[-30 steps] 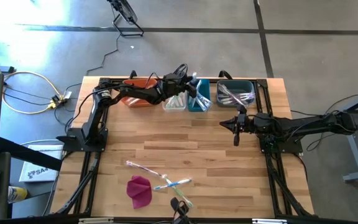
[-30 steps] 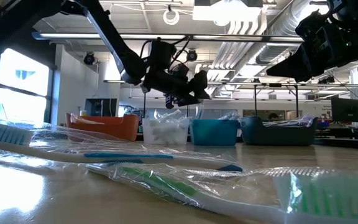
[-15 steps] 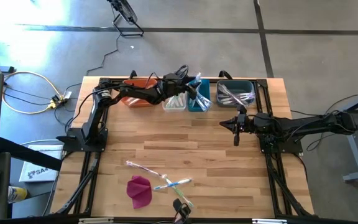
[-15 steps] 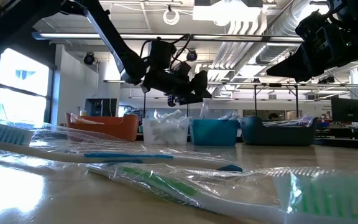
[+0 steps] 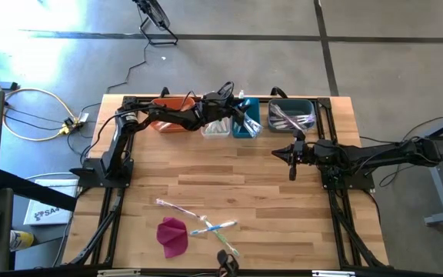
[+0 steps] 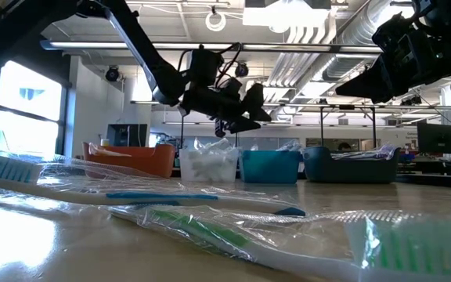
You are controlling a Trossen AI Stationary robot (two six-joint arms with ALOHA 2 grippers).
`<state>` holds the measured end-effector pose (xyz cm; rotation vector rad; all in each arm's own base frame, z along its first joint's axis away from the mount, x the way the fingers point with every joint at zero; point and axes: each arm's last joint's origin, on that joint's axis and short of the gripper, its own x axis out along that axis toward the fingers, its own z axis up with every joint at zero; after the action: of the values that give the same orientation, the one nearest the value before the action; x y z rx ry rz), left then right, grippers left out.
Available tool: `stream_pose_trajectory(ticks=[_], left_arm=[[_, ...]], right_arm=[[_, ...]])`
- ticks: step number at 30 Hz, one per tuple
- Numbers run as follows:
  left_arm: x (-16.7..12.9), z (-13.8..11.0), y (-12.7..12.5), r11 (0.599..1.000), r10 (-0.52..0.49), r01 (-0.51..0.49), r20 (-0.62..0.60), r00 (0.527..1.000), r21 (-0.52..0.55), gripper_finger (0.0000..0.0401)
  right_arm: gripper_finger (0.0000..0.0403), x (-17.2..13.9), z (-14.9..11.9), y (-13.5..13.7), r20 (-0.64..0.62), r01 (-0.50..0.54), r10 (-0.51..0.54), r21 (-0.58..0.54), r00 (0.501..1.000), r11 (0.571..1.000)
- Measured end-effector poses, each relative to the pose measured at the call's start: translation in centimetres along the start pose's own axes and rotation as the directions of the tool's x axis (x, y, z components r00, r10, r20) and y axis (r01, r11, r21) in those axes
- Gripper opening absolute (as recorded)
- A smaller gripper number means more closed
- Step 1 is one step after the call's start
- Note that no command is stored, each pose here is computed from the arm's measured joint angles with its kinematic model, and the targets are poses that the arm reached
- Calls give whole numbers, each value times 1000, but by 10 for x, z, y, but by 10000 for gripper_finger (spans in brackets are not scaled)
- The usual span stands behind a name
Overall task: Pick & Place Toothbrushes
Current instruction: Put the purple toothbrush into the green bin
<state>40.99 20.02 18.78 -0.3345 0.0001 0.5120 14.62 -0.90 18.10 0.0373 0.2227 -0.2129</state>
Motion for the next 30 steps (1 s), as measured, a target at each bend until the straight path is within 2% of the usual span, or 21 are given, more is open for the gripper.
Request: stream_pose_trajectory(ticks=[6,14,21,23,27,30], left_arm=[[0,-1,-3,998,-66,66,-26,997,3,203],[-6,12,-16,989,-142,142,-12,990,30,196],[-15,15,-46,970,-193,198,-49,980,140,127],[-19,18,-53,964,-217,224,-61,974,145,103],[-30,33,-62,926,-333,342,-82,939,159,58],[-43,33,-60,925,-334,346,-98,937,158,26]], right_arm=[[4,0,0,0,0,0,0,0,1000,1000],[4,0,0,0,-4,0,0,27,1000,1000],[4,0,-6,0,-59,4,-2,19,998,1000],[4,0,-6,0,-58,3,-2,20,998,1000],[4,0,-5,0,-54,-19,21,22,998,1000],[4,0,-5,1,-57,-56,57,24,997,998]])
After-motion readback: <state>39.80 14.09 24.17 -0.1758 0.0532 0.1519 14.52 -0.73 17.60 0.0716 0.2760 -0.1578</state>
